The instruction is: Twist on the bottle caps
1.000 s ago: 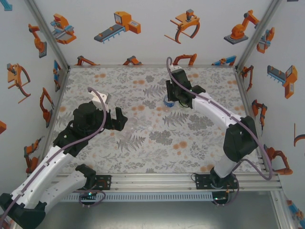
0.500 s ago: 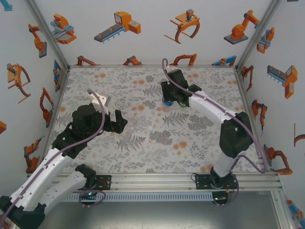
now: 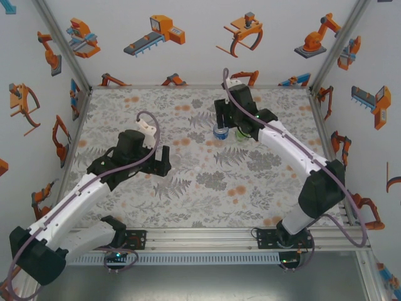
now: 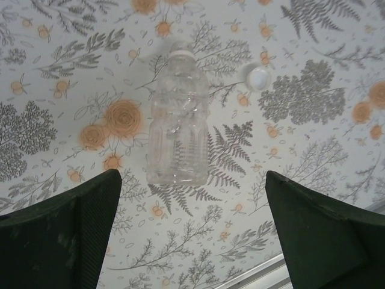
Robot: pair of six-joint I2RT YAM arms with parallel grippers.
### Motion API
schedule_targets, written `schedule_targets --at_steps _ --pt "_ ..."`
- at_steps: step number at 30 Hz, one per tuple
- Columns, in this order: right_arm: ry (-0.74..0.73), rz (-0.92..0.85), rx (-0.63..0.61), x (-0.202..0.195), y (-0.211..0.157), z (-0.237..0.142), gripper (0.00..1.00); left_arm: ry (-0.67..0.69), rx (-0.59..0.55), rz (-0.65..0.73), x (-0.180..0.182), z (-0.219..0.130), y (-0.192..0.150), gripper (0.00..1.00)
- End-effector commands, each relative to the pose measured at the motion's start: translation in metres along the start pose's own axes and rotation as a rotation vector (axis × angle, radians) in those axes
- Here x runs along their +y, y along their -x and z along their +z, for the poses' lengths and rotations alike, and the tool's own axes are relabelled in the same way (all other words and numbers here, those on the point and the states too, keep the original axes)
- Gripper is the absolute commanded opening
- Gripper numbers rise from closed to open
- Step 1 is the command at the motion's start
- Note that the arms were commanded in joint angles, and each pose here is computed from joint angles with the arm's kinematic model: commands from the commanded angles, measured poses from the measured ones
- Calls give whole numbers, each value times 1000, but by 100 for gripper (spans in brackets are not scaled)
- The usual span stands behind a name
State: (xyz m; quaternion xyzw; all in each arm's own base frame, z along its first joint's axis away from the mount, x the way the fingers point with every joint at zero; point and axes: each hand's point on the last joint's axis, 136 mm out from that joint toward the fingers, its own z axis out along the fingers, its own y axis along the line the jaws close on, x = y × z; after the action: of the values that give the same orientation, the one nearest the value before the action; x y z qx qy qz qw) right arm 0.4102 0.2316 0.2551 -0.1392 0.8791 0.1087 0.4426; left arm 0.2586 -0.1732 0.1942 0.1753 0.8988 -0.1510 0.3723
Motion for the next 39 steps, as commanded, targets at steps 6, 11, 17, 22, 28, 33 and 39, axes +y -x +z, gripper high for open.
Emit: schedule_targets --at_steps 6,11,17,22,28,33,39 --pt "65 137 -28 1 -9 -43 59 20 153 22 1 32 -8 87" --pt "81 178 -38 -1 -19 -65 59 31 270 37 1 61 -20 84" --pt "74 185 -43 -8 -32 -85 59 34 374 54 2 91 -35 82" --pt "69 194 -42 -11 -40 -96 59 68 469 47 9 109 -57 74" --pt "76 206 -44 -12 -44 -102 58 74 521 26 10 122 -72 70" --pt "77 214 -33 -12 -49 -102 58 60 545 18 9 128 -80 61" --pt "85 238 -31 -11 -50 -101 57 60 561 13 9 130 -89 53"
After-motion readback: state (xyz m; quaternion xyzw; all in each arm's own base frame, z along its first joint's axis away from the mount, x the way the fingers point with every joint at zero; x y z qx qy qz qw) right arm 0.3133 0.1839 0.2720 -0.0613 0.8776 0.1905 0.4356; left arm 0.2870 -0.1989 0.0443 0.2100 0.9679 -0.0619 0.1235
